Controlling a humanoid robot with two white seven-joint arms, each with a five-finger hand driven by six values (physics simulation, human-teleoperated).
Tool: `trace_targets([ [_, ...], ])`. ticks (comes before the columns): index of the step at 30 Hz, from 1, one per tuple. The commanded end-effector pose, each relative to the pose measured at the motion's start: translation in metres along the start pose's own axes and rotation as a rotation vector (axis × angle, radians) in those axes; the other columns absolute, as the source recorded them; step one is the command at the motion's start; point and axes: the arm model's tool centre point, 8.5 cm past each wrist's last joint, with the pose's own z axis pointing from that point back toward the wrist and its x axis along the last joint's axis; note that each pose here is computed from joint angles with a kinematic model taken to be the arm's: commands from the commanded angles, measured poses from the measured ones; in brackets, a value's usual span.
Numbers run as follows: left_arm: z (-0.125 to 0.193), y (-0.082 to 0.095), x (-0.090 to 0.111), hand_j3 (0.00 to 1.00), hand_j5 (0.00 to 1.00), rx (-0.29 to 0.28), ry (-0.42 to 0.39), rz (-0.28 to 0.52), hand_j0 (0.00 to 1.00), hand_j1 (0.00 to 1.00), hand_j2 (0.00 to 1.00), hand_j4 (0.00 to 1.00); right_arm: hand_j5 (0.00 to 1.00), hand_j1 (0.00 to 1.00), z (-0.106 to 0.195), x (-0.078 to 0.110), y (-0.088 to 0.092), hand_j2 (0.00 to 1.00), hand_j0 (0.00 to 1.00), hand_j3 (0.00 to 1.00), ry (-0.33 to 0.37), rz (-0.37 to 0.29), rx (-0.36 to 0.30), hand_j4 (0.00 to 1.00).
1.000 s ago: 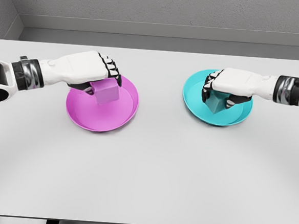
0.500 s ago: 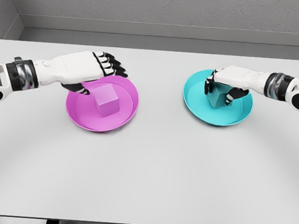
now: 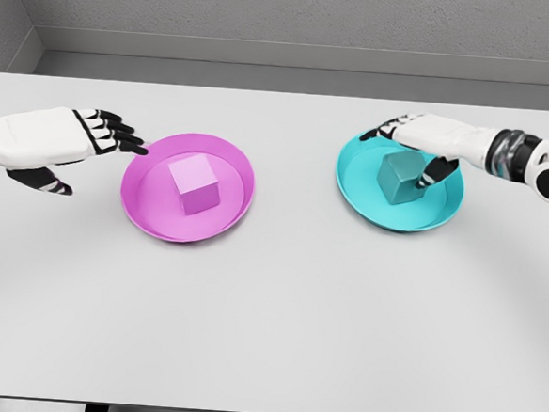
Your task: Place the blocks in the corresponding plates according to their colors
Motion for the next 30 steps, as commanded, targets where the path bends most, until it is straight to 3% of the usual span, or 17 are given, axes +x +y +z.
trace_targets([
  [1, 0.004, 0.002, -0.001, 1.0, 1.0, 0.0, 0.005, 0.002, 1.0, 1.0, 1.0, 1.0, 1.0, 1.0, 0.02, 0.005, -0.023, 1.0, 1.0, 1.0, -0.009, 0.046, -0.054, 1.0],
  [3, 0.004, 0.002, 0.0, 1.0, 1.0, 0.001, 0.003, 0.001, 1.0, 1.0, 1.0, 1.0, 1.0, 1.0, 0.036, 0.008, -0.026, 1.0, 1.0, 1.0, -0.013, 0.086, -0.051, 1.0],
  [8, 0.003, 0.002, 0.0, 1.0, 1.0, -0.002, 0.001, 0.001, 1.0, 1.0, 1.0, 1.0, 1.0, 1.0, 0.091, 0.029, -0.004, 1.0, 1.0, 1.0, -0.101, 0.153, -0.078, 1.0],
  [11, 0.003, 0.003, 0.002, 1.0, 1.0, -0.001, -0.005, -0.002, 1.0, 1.0, 1.0, 1.0, 1.0, 1.0, 0.108, 0.033, 0.003, 1.0, 1.0, 1.0, -0.132, 0.173, -0.087, 1.0],
  [14, 0.002, 0.003, 0.003, 1.0, 1.0, -0.001, -0.006, -0.003, 1.0, 1.0, 1.0, 1.0, 1.0, 1.0, 0.114, 0.035, 0.011, 1.0, 1.0, 1.0, -0.175, 0.182, -0.069, 1.0],
  [16, 0.002, 0.003, 0.003, 1.0, 1.0, -0.002, -0.007, -0.005, 1.0, 1.0, 1.0, 1.0, 1.0, 1.0, 0.134, 0.023, 0.028, 1.0, 1.0, 1.0, -0.122, 0.138, -0.072, 1.0],
  [30, 0.001, 0.002, 0.005, 1.0, 1.0, -0.004, -0.012, -0.005, 1.0, 1.0, 1.0, 1.0, 1.0, 1.0, 0.136, 0.02, 0.029, 1.0, 1.0, 1.0, -0.114, 0.13, -0.074, 1.0],
])
